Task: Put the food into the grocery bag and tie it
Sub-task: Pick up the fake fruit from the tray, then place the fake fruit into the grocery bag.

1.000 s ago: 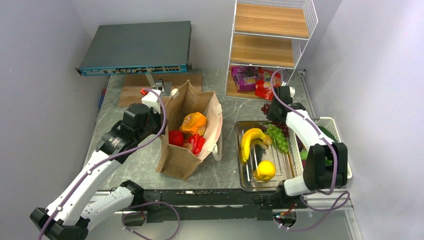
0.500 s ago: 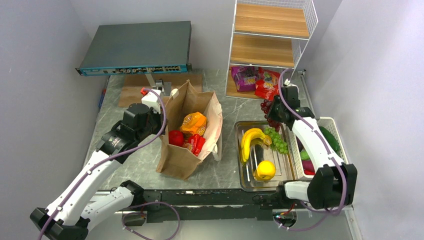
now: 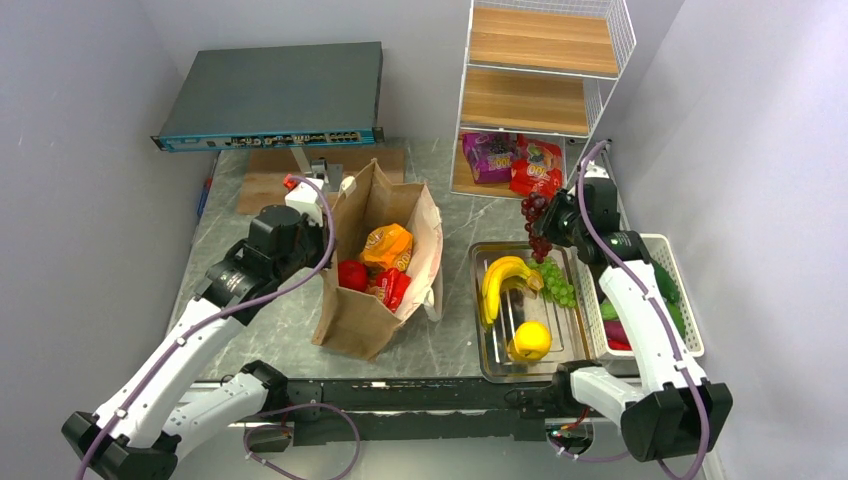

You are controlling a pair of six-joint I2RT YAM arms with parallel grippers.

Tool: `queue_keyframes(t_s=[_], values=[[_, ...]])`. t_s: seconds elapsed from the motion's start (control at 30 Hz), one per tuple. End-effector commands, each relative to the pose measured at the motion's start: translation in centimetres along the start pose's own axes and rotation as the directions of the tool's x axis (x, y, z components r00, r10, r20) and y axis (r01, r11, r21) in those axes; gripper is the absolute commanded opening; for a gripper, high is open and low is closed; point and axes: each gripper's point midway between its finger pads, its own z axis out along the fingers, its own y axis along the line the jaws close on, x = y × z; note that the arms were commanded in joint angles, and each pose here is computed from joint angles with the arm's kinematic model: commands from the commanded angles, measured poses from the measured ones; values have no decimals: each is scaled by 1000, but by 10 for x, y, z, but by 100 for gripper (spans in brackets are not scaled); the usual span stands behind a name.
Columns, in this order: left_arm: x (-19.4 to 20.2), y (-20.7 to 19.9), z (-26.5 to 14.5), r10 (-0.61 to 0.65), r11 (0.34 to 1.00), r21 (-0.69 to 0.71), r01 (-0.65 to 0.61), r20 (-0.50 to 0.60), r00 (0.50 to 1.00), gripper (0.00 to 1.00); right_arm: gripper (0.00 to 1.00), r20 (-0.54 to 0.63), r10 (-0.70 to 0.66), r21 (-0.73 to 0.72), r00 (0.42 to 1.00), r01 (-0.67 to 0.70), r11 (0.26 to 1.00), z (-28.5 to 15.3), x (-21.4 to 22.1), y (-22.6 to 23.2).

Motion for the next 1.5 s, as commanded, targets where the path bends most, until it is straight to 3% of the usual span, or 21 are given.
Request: queue_keyframes(t_s=[0.0,0.2,0.43,0.7,0.93,1.17,1.3,1.47], values=[[-44,-8,-7,-9,1000,27,5,140,990,0,7,72,14,-94,997,-7,996,-26,-20,21],[-60,-12,-9,16,1000,21,-19,138,990,0,6,105,24,-181,994,-5,984,-46,-28,38],[-40,-8,7,30,999,13,-32,105,994,0,4,135,19,-367,991,33,930,-80,-44,77],[-32,-4,1,31,999,7,-32,109,994,0,3,167,5,-675,986,110,730,-146,-63,156],[-33,0,-2,32,999,-12,-31,115,993,0,3,199,-26,-785,980,175,594,-191,-69,222],[-32,2,-2,33,999,-21,-31,115,993,0,2,148,-62,-848,987,159,505,-199,-48,279],[-31,2,-2,35,999,-25,-32,114,993,0,1,89,-109,-884,990,129,449,-198,-10,318],[-31,4,-2,37,999,-36,-33,115,993,0,1,18,-200,-889,980,108,445,-184,41,352]])
